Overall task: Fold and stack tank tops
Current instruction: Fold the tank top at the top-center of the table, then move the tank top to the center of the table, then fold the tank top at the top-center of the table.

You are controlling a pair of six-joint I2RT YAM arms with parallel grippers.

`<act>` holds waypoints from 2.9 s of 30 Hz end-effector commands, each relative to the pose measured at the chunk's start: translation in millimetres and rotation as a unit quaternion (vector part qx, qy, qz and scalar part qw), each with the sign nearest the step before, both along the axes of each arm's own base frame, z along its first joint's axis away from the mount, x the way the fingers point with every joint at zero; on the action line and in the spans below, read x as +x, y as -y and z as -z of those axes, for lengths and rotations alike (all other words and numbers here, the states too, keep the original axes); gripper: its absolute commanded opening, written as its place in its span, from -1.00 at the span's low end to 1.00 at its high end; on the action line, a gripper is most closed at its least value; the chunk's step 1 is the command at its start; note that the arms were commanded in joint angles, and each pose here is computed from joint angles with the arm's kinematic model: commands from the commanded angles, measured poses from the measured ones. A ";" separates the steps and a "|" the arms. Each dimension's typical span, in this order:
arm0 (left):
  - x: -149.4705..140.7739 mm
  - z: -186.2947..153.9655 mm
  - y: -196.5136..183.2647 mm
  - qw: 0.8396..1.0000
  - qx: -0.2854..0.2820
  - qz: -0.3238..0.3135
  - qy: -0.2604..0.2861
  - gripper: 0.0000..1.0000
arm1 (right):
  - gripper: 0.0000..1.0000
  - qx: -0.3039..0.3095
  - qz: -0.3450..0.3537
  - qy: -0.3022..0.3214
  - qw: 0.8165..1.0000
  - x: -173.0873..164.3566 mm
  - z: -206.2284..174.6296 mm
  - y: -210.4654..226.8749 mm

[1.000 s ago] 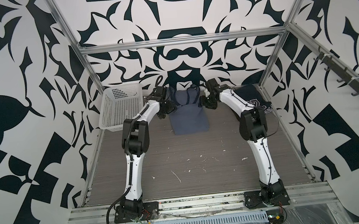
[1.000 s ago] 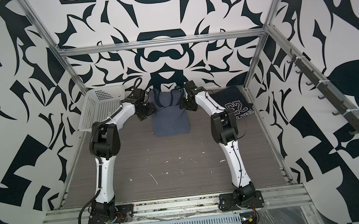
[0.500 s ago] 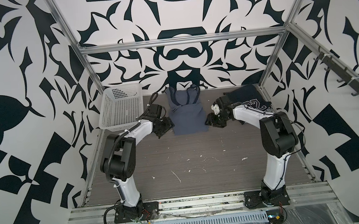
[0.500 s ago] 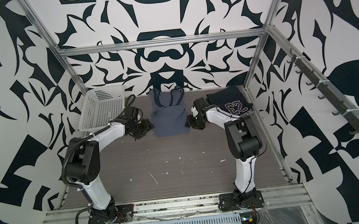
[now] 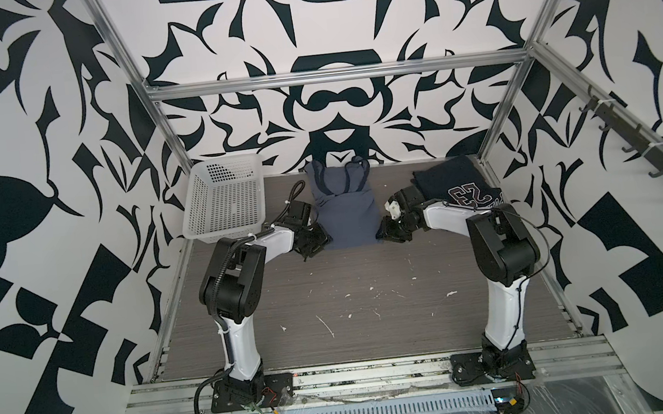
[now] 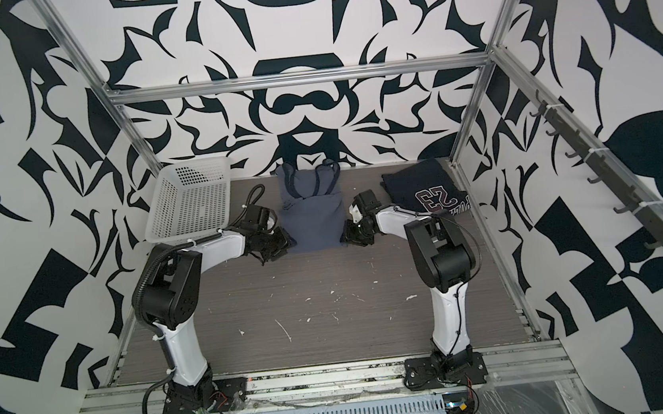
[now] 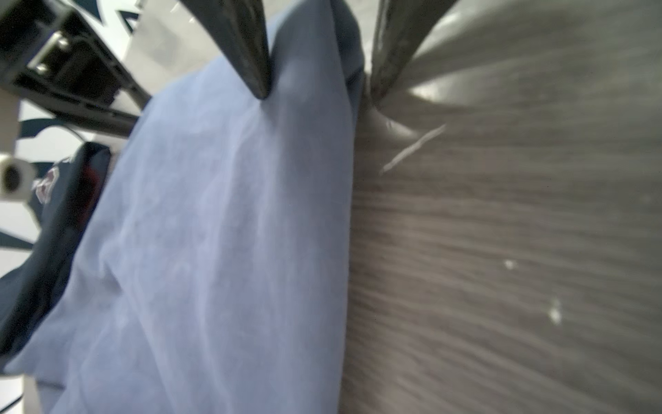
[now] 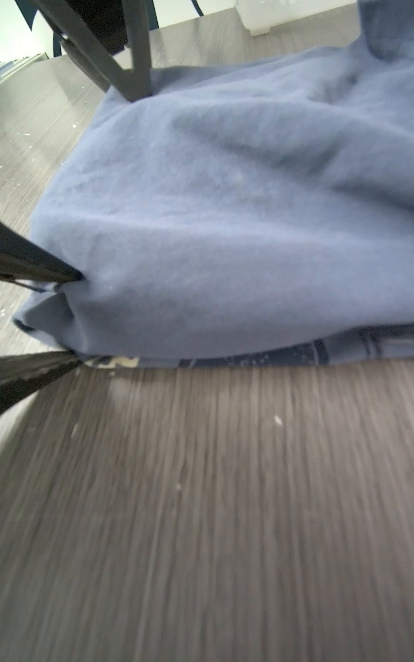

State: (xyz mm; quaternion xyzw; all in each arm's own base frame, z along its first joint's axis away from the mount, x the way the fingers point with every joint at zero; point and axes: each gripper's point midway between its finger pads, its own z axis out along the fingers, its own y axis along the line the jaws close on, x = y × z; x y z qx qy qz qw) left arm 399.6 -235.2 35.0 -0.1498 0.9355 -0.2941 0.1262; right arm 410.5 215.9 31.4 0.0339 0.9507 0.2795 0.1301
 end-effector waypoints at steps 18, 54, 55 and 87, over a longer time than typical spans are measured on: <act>-69.3 -22.3 -27.1 0.998 0.067 0.019 -0.003 -0.97 | -1.00 -0.052 -0.014 0.005 0.999 -80.5 -35.8 20.3; -198.1 -4.3 -38.7 0.998 0.041 -0.022 -0.037 0.07 | -0.31 -0.025 -0.028 -0.002 0.999 -170.5 11.8 -13.7; -197.7 -2.5 -38.7 0.998 0.043 -0.023 -0.039 0.06 | -0.34 -0.025 -0.026 -0.002 0.999 -169.5 13.4 -13.8; -190.6 -4.2 -52.6 0.993 0.108 -0.020 -0.034 -0.90 | -0.90 -0.067 -0.054 0.005 0.996 -197.6 -12.9 -9.3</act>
